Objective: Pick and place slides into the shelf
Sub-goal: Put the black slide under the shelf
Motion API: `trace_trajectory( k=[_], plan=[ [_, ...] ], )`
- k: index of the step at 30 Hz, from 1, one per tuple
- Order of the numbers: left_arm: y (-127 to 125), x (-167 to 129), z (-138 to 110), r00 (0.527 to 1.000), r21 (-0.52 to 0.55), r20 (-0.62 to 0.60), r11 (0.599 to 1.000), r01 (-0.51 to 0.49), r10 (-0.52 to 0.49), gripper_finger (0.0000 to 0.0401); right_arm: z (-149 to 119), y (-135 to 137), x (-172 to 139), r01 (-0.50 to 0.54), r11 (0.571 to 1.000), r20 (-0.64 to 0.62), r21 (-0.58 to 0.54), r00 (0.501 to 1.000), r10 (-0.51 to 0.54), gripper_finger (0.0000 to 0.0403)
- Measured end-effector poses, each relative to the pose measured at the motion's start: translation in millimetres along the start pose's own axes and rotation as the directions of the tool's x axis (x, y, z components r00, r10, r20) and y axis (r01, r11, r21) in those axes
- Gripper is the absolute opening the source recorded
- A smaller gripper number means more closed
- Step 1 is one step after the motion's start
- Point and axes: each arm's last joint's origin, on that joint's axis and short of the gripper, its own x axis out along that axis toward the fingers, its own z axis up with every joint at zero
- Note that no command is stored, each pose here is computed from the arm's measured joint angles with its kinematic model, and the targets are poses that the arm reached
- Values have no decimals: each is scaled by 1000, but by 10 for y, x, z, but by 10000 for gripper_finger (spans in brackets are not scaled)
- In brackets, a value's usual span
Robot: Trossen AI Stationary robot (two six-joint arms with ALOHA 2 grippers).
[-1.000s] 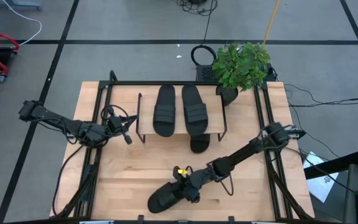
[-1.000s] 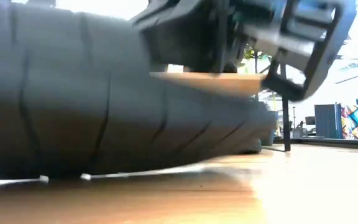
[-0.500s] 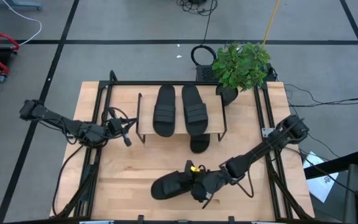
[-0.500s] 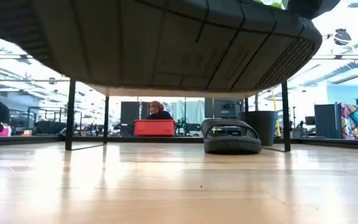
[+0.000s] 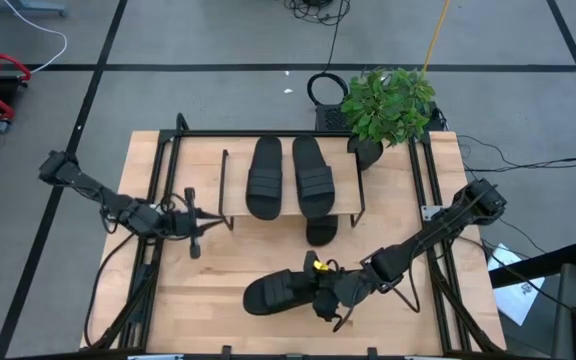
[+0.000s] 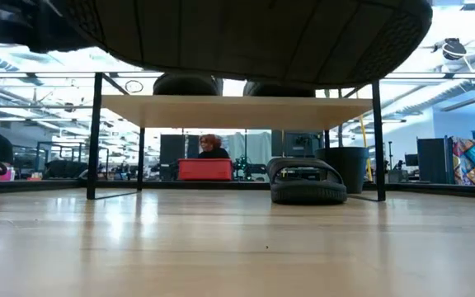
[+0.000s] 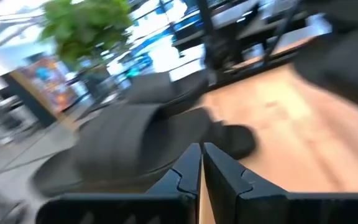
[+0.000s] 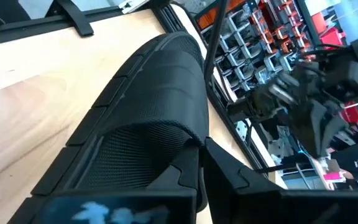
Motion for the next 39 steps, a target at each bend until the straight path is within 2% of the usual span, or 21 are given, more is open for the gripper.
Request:
trace_trajectory(
  k=[6,8,12,16,19,22,30,35,39],
  plan=[
    [-93,-57,97,977,-36,123,983,178,-172,58,-16,-10,3,35,999,-37,-4,999,-35,0],
    [-127,-62,118,969,-67,145,975,211,-200,75,-13,-16,4,39,999,-33,0,999,-39,0],
    [-230,-13,109,964,-78,131,967,243,-232,119,-19,-32,11,45,999,-32,3,999,-45,0],
    [-376,76,89,953,-45,121,957,286,-279,168,-37,-52,24,49,999,-37,6,998,-49,0],
    [-494,171,143,925,-6,125,932,362,-358,201,-51,-68,34,53,999,-41,9,998,-53,0],
    [-605,306,247,920,15,92,924,382,-382,225,-47,-76,36,60,998,-36,13,998,-59,0],
    [-903,641,531,931,187,-38,913,364,-363,241,-24,-98,35,83,997,-17,3,996,-83,0],
    [-974,712,752,930,199,-63,908,368,-363,242,-23,-106,33,107,994,-31,1,994,-107,0],
    [-1038,773,745,923,209,-99,899,386,-373,242,-11,-118,35,119,993,-20,-3,993,-119,0]
  ],
)
